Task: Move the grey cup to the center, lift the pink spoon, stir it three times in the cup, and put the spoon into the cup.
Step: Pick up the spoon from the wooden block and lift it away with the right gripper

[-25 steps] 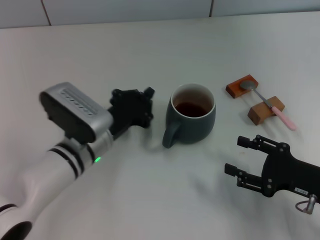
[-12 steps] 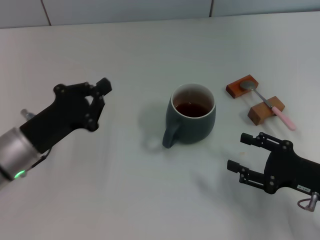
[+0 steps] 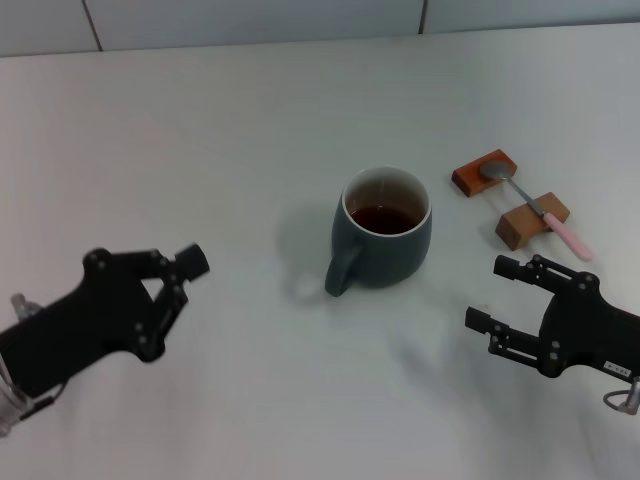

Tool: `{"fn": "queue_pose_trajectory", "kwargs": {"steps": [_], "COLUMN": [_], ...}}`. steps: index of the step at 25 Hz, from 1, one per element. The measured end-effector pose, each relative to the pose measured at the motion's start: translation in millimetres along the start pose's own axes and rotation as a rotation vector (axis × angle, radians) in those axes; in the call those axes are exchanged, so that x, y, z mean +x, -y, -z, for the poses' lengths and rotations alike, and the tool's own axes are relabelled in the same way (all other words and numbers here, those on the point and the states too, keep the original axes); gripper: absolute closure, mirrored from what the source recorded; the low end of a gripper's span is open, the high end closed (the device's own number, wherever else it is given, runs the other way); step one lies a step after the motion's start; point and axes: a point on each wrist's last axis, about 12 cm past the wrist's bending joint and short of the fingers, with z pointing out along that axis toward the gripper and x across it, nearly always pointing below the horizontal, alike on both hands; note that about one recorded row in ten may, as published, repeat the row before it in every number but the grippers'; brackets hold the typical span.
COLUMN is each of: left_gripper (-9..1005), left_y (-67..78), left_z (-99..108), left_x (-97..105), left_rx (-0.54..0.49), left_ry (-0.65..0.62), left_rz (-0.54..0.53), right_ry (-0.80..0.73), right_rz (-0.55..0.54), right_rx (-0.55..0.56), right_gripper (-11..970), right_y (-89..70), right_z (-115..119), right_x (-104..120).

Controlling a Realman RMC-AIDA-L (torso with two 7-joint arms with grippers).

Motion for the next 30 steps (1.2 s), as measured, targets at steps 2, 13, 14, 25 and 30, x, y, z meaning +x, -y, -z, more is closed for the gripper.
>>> {"fn": "queue_pose_trajectory", "kwargs": {"steps": [2,13,14,25,30], "left_gripper": [954,883,860,468,347], "left_y": [5.0,21.5,21.5,23.6,26.1], "left_z": [0,0,0,6,7], "left_x": [4,21,21,30,31], "left_rx": [0.012,0.021,0.021,-0.014,-0.001], "left_ry": [-0.014,-0.070,-0.070,-0.126,-0.133], "left_rz": [0.010,0.000,0.000,-0.016,-0.033], "right_ry": [0.002,0.000,0.000,-0.001,-0.002], "right_rz": [-0.001,-0.009,-0.009,-0.022,-0.025], "right_rx": [0.004,0.006,0.006,0.008,0.009], "right_gripper": [225,226,226,225,225], "right_y": [0.3,-1.0,-1.0,-2.6,-3.2], "right_z": [0,2,2,3,2], "right_x": [0,1,1,2,3]}}
